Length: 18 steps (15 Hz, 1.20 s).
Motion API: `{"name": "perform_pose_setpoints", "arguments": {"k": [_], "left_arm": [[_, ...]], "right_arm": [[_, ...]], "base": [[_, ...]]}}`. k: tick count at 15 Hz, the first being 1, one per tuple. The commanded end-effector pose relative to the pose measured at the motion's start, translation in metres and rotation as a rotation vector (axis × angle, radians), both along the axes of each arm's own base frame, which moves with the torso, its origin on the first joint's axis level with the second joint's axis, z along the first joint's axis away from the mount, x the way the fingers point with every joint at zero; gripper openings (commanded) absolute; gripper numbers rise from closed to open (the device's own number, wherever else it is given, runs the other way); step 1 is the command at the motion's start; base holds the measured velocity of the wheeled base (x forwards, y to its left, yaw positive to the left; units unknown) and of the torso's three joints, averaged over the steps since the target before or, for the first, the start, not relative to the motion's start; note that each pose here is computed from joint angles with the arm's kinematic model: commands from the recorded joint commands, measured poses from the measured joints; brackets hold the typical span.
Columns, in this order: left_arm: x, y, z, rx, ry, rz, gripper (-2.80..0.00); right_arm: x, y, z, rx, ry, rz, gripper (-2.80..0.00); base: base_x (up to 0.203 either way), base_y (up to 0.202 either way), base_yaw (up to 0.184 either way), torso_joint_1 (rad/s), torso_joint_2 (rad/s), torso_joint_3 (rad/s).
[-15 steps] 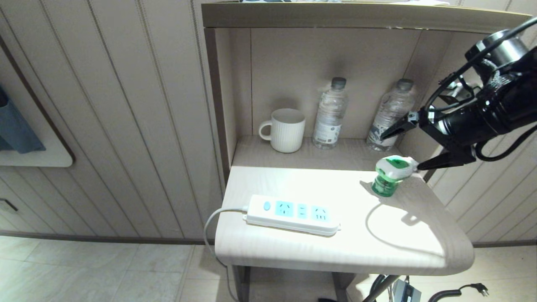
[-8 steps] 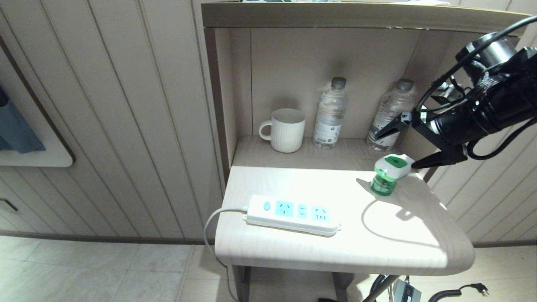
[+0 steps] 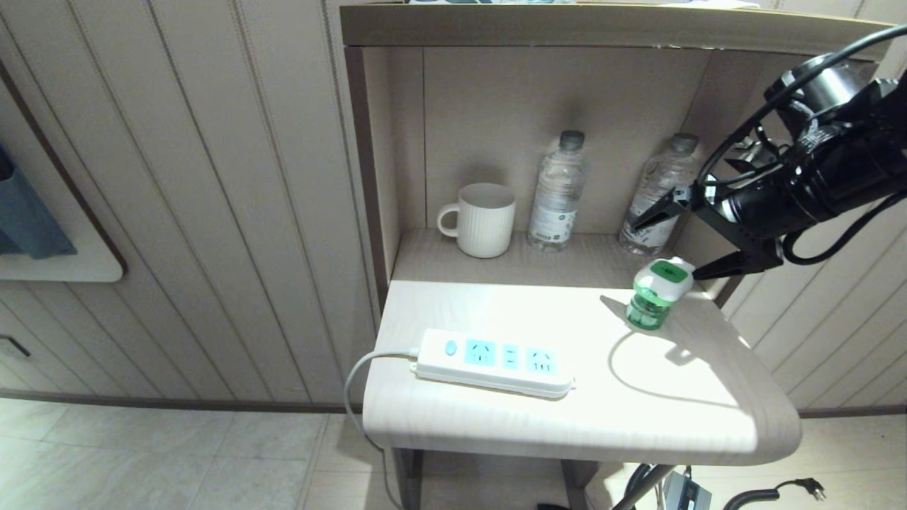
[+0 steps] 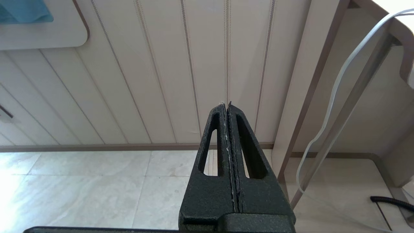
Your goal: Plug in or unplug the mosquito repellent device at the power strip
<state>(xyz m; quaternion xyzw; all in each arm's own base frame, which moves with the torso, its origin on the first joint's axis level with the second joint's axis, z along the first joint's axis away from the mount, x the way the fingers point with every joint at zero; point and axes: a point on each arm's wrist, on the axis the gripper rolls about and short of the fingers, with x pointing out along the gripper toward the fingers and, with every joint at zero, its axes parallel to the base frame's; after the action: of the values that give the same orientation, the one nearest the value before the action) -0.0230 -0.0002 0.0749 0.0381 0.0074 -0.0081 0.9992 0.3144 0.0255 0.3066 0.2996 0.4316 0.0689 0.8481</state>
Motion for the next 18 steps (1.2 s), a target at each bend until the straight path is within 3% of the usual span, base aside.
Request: {"name": "perform_pose_setpoints", "arguments": {"k": [1,18], "left_arm": [[0.0,0.0,0.0,0.0,0.0,0.0,-2.8],[0.0,0.0,0.0,0.0,0.0,0.0,-2.8]], "right_arm": [[0.007,0.0,-0.006,0.001,0.02,0.0,0.0],[0.025,0.013,-0.011,0.003,-0.04,0.031,0.0]], "base": [[0.0,0.0,0.0,0.0,0.0,0.0],[0.0,0.0,0.0,0.0,0.0,0.0]]}}
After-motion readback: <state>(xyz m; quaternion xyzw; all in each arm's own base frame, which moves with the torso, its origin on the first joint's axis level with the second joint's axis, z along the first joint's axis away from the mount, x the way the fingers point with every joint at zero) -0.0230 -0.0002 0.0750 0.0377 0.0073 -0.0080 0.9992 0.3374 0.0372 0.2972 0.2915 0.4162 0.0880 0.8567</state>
